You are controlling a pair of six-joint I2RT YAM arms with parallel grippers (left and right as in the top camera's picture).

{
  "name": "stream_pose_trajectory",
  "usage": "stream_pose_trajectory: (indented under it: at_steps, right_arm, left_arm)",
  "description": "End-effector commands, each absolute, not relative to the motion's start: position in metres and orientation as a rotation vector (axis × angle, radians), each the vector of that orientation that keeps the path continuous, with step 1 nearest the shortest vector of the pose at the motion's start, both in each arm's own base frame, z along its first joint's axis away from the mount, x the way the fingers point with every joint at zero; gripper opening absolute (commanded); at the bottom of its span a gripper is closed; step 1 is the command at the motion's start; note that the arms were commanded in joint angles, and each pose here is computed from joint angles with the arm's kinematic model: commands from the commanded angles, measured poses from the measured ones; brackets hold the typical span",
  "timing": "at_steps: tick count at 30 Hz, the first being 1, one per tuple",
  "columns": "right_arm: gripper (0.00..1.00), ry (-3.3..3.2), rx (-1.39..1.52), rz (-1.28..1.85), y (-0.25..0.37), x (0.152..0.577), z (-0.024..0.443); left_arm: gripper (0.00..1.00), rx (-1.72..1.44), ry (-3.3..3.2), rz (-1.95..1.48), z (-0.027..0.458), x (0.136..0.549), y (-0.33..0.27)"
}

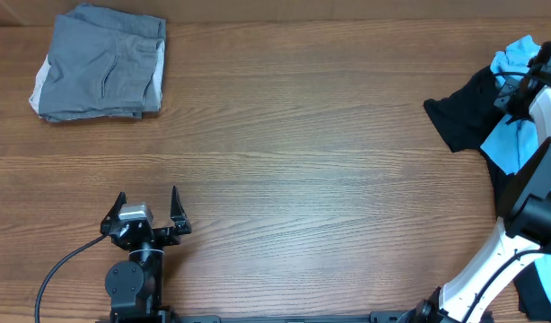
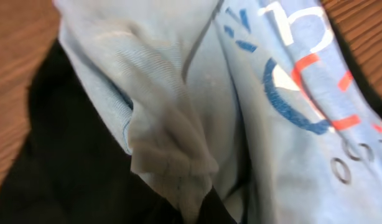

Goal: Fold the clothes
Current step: 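Lift the T-shirt with the right gripper and drag it leftward onto the table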

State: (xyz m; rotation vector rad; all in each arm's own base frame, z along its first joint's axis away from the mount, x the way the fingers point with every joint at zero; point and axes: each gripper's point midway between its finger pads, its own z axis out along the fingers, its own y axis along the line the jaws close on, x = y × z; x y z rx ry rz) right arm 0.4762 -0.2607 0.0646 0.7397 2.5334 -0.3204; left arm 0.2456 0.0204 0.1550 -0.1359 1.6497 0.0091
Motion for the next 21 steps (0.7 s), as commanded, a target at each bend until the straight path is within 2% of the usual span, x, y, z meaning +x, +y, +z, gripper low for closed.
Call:
stream_pose_trajectory:
  at_steps: [1, 6, 11, 16, 21]
  right_arm:
    - [0.04, 2.371, 0.732, -0.306, -0.255, 0.489, 0.142]
    - [0.04, 2.259, 0.801, -0.266, -0.245, 0.484, 0.19]
    - [0.04, 2.195, 0.723, -0.234, -0.211, 0.484, 0.24]
    - [0.04, 2.155, 0.613, -0.15, -0.145, 0.487, 0.283]
    - [0.04, 2.162, 0.509, -0.018, -0.062, 0.491, 0.299]
  left_arm:
    - [1.0, -0.131, 1.64, 0.017, 0.156, 0.245, 0.02]
    - [1.0, -0.131, 1.64, 0.017, 0.156, 0.245, 0.02]
    - [1.0, -0.131, 1.64, 0.017, 0.156, 0.245, 0.02]
    - [1.0, -0.131, 1.64, 0.017, 0.156, 0.245, 0.02]
    - [1.0, -0.131, 1.64, 0.017, 0.156, 0.245, 0.02]
